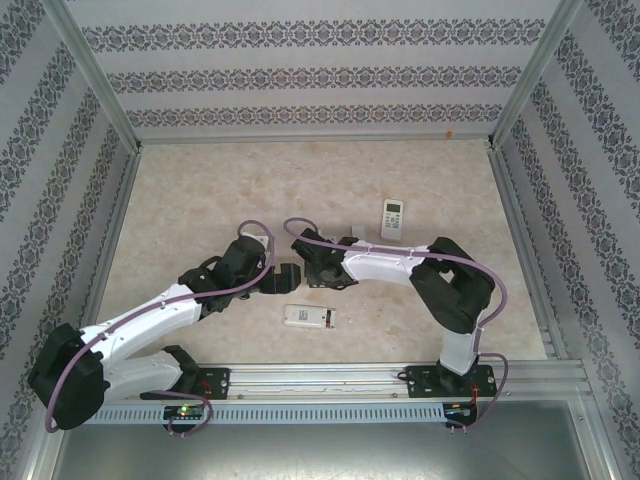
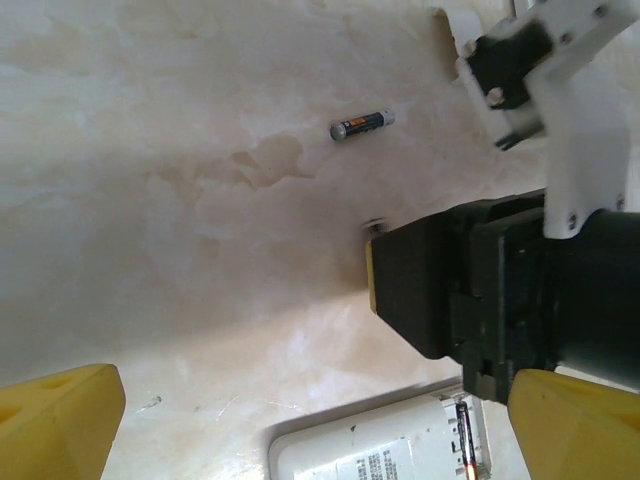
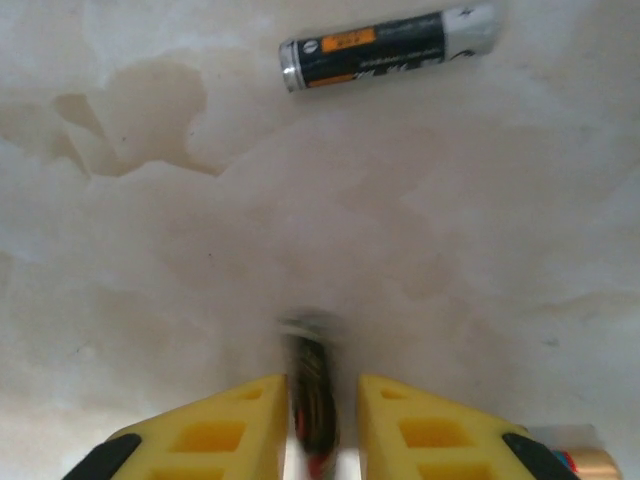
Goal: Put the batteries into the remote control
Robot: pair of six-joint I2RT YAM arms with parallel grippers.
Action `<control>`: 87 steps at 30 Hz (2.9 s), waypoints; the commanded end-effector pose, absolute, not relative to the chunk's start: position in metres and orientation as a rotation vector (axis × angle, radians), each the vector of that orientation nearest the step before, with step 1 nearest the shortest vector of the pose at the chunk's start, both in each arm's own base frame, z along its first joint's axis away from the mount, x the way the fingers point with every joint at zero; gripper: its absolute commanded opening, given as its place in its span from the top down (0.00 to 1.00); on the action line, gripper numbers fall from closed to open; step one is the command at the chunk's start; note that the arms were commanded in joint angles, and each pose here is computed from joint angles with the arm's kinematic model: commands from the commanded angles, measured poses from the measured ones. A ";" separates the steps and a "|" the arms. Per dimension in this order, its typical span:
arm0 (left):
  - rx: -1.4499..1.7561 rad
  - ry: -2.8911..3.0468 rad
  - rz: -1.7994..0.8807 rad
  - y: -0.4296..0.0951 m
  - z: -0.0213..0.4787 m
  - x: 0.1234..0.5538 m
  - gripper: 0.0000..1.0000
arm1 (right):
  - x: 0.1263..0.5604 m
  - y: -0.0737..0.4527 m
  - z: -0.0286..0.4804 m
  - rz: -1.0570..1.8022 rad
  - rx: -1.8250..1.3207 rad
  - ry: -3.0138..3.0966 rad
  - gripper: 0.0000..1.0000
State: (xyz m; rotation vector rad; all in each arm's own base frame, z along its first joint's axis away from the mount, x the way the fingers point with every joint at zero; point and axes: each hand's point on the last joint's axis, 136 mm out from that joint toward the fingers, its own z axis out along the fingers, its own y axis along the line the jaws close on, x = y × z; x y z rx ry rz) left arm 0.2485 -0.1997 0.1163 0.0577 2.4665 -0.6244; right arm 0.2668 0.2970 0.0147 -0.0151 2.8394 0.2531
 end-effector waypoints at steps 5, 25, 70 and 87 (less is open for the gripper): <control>0.044 2.452 -0.601 -0.195 0.111 0.257 0.00 | 0.265 0.302 0.007 0.238 -0.089 2.868 0.87; 0.216 2.146 -0.638 -0.189 0.154 0.265 0.00 | 0.226 0.225 0.130 -0.138 -2.124 1.051 1.00; 0.504 1.932 -0.652 -0.196 0.160 0.242 0.00 | 0.145 0.264 0.027 0.052 -2.812 0.213 1.00; 0.490 1.939 -0.658 -0.196 0.159 0.243 0.00 | 0.138 0.266 0.029 0.078 -2.800 0.251 0.83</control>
